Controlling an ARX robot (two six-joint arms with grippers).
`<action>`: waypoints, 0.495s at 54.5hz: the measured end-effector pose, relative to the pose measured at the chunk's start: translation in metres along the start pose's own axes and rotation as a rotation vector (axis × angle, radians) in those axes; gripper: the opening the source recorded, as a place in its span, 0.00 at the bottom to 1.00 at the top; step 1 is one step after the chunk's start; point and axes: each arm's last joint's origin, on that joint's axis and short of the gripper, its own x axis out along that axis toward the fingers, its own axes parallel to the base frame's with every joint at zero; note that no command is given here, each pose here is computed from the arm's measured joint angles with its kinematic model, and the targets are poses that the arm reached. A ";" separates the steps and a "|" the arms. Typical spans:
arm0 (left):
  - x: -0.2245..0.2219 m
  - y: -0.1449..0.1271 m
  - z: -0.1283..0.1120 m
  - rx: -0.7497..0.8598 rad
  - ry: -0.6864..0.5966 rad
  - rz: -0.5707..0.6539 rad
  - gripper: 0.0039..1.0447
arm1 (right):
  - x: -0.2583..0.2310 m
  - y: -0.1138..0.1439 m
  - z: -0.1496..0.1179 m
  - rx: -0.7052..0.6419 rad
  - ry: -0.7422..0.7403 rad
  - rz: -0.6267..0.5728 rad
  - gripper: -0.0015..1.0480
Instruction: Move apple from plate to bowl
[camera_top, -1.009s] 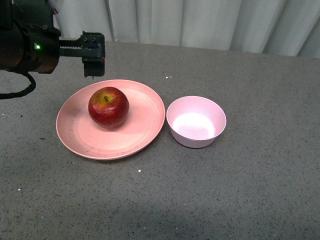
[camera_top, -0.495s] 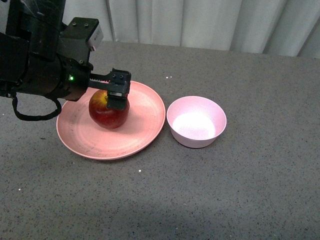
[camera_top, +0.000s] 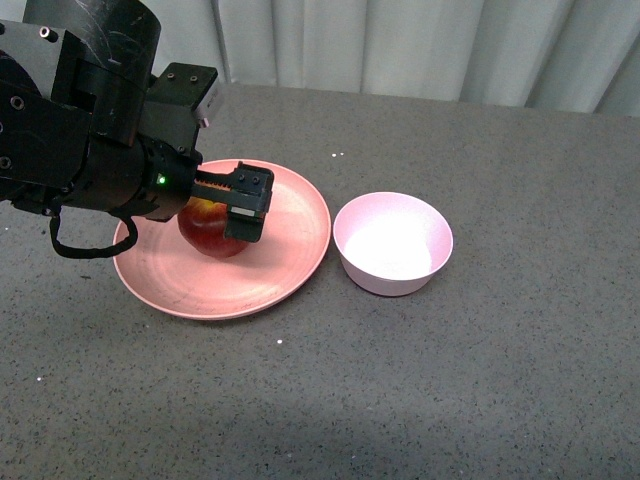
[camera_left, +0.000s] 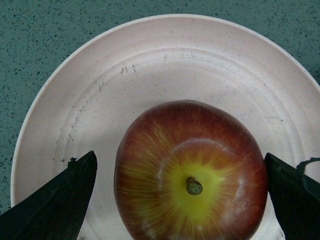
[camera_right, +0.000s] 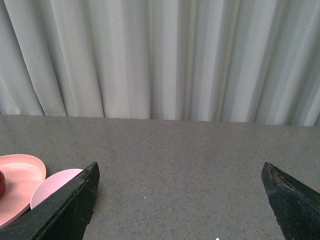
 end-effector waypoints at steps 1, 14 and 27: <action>0.000 0.000 0.000 0.000 0.000 0.000 0.94 | 0.000 0.000 0.000 0.000 0.000 0.000 0.91; 0.000 0.000 0.000 0.008 -0.001 0.002 0.71 | 0.000 0.000 0.000 0.000 0.000 0.000 0.91; -0.017 -0.021 0.019 0.042 -0.064 -0.101 0.70 | 0.000 0.000 0.000 0.000 0.000 0.000 0.91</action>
